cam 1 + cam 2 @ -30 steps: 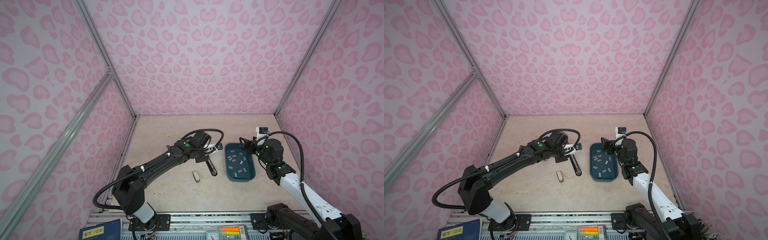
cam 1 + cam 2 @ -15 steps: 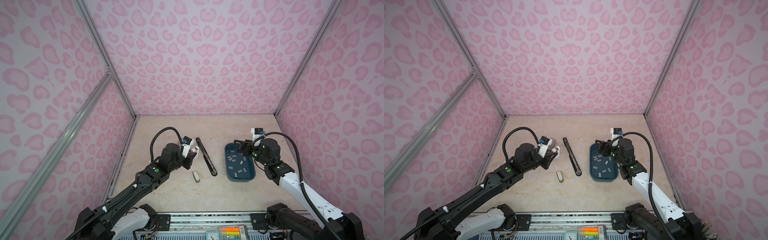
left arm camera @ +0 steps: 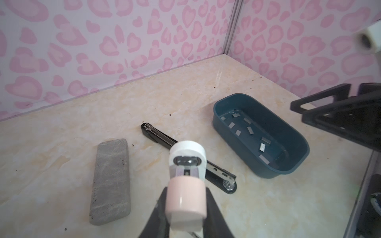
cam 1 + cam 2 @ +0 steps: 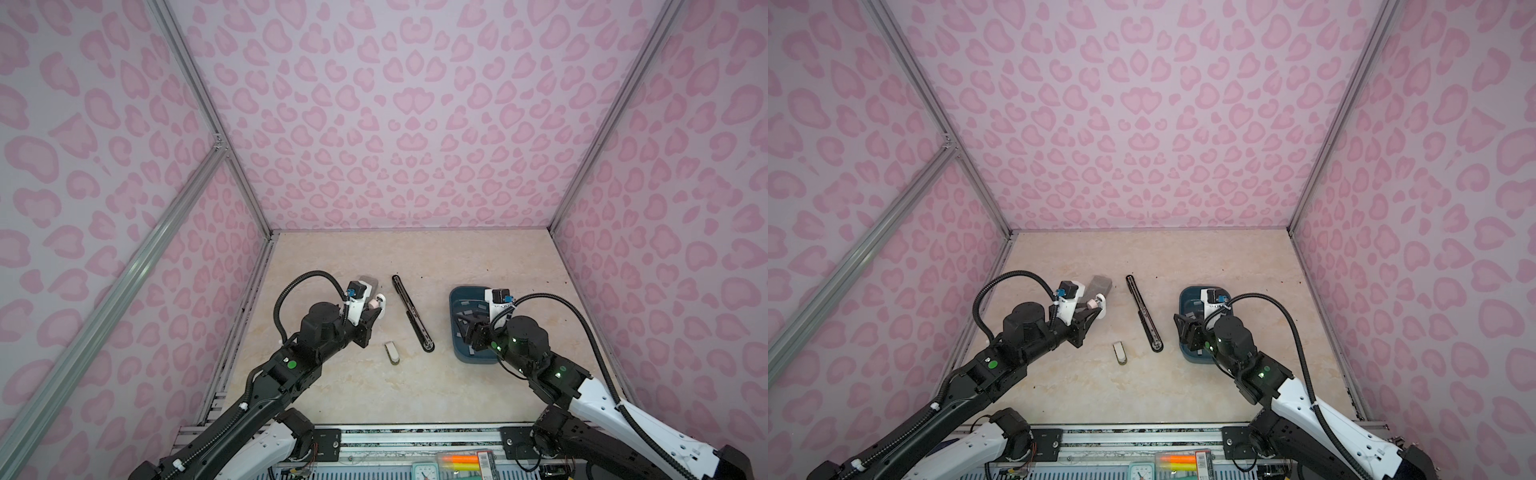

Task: Load the staples into the stapler
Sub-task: 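Bring the held pink pack toward the right gripper while the right gripper approaches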

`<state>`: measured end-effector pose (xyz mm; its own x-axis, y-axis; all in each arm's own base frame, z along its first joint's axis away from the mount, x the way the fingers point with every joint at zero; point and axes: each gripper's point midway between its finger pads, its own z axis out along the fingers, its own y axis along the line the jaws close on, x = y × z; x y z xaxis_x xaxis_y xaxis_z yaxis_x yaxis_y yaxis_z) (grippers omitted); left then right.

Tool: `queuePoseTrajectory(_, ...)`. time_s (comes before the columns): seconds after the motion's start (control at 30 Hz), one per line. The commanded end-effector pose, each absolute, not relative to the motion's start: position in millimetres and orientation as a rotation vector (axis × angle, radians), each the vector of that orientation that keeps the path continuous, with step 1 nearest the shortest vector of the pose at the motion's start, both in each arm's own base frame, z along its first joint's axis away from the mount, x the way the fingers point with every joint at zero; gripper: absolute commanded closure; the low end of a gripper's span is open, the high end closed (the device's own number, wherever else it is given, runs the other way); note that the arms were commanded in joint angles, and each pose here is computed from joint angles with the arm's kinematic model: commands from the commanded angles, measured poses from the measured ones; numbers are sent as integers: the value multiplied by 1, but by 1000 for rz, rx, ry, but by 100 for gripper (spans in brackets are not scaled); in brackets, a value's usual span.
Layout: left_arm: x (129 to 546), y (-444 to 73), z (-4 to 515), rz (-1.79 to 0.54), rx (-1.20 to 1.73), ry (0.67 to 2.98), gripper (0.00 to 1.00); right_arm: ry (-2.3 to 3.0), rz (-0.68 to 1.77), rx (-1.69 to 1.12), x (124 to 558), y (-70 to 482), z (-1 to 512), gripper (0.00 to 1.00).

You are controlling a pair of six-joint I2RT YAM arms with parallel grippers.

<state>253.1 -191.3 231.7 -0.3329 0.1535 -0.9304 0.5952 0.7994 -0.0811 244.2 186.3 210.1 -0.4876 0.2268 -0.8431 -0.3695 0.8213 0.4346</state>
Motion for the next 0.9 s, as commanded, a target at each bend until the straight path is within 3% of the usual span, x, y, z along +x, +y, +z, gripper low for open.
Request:
queuePoseTrajectory(0.0,258,-186,240,-449,557,1833,97,1889,711,-98,237,177,220,30)
queuePoseTrajectory(0.4,247,-223,222,-582,768,1831,97,1756,906,-134,202,176,252,33)
queuePoseTrajectory(0.57,240,-240,212,-584,879,1826,97,1818,979,-197,204,209,239,37)
queuePoseTrajectory(0.87,220,-269,203,-604,1081,1775,97,1831,959,-302,194,253,235,35)
